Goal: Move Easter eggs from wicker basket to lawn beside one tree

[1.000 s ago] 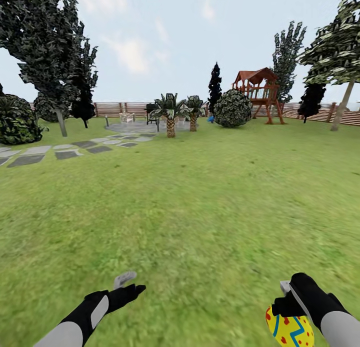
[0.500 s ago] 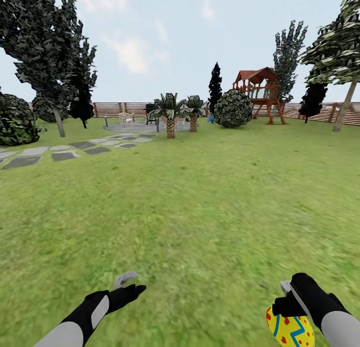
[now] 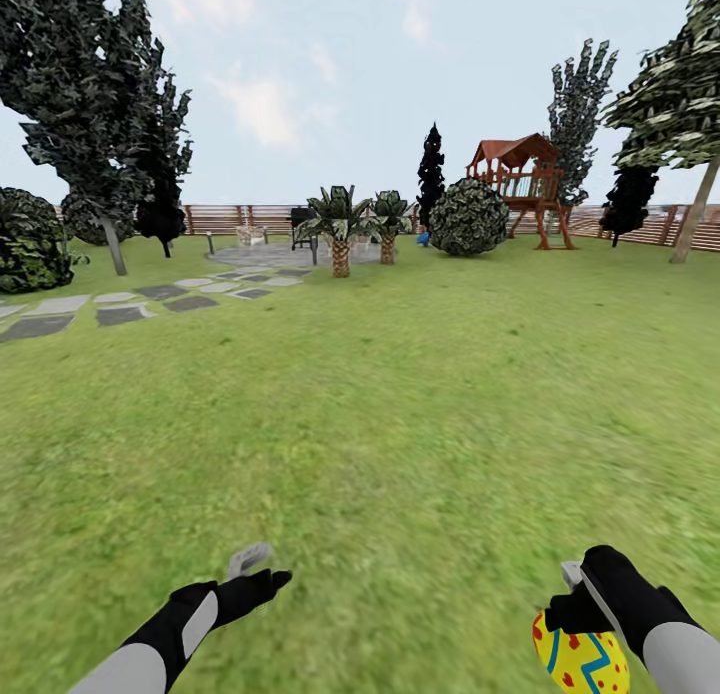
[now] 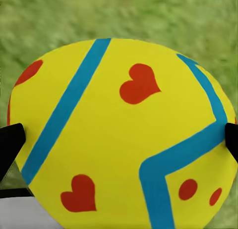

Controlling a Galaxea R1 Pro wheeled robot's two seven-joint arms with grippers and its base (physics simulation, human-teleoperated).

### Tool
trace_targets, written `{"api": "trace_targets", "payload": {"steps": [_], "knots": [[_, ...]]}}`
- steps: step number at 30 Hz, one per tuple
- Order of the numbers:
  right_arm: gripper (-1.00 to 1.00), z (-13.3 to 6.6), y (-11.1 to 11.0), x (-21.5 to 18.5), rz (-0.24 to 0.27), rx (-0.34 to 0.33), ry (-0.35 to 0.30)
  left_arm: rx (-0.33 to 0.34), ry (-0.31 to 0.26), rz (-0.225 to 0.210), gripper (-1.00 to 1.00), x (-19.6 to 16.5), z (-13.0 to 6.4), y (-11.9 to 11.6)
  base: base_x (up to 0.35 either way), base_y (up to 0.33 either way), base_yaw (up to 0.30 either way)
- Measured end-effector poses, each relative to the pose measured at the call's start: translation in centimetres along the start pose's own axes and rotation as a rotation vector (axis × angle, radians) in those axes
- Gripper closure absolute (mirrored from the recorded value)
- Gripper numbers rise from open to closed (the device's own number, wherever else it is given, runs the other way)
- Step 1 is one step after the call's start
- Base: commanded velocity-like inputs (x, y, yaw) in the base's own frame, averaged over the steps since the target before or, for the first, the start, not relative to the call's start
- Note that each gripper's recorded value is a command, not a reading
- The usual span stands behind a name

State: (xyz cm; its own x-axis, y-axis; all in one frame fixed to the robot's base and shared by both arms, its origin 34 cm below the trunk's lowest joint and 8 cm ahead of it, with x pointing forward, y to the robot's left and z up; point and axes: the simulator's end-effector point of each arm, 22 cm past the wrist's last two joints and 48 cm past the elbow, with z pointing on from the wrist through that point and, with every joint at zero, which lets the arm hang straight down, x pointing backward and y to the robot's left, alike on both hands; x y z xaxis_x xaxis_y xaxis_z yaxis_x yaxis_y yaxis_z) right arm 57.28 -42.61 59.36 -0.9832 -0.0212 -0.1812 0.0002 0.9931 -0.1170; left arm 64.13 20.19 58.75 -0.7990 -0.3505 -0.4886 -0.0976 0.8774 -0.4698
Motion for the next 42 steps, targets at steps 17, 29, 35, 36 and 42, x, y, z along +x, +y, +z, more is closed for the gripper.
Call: {"api": "trace_targets", "payload": {"steps": [17, 29, 35, 36, 42], "knots": [[1.00, -0.10, -0.19, -0.13, 0.004, -0.002, -0.005, 0.001, 0.002, 0.001, -1.00, 0.10, 0.03, -0.09, 0.341, 0.000, 0.000], [1.00, -0.15, -0.40, -0.18, 0.007, -0.001, -0.007, 0.002, 0.003, 0.002, -1.00, 0.17, 0.07, -0.19, 0.341, 0.000, 0.000], [1.00, -0.20, -0.50, -0.20, 0.008, 0.000, -0.007, 0.002, 0.004, 0.002, -1.00, 0.19, 0.07, -0.18, 0.341, 0.000, 0.000], [1.00, -0.20, -0.51, -0.20, 0.008, 0.000, -0.007, 0.002, 0.004, 0.002, -1.00, 0.18, 0.08, -0.19, 0.341, 0.000, 0.000], [1.00, -0.20, -0.62, -0.17, 0.009, 0.002, -0.007, 0.002, 0.004, 0.002, -1.00, 0.24, 0.08, -0.16, 0.341, 0.000, 0.000]]}}
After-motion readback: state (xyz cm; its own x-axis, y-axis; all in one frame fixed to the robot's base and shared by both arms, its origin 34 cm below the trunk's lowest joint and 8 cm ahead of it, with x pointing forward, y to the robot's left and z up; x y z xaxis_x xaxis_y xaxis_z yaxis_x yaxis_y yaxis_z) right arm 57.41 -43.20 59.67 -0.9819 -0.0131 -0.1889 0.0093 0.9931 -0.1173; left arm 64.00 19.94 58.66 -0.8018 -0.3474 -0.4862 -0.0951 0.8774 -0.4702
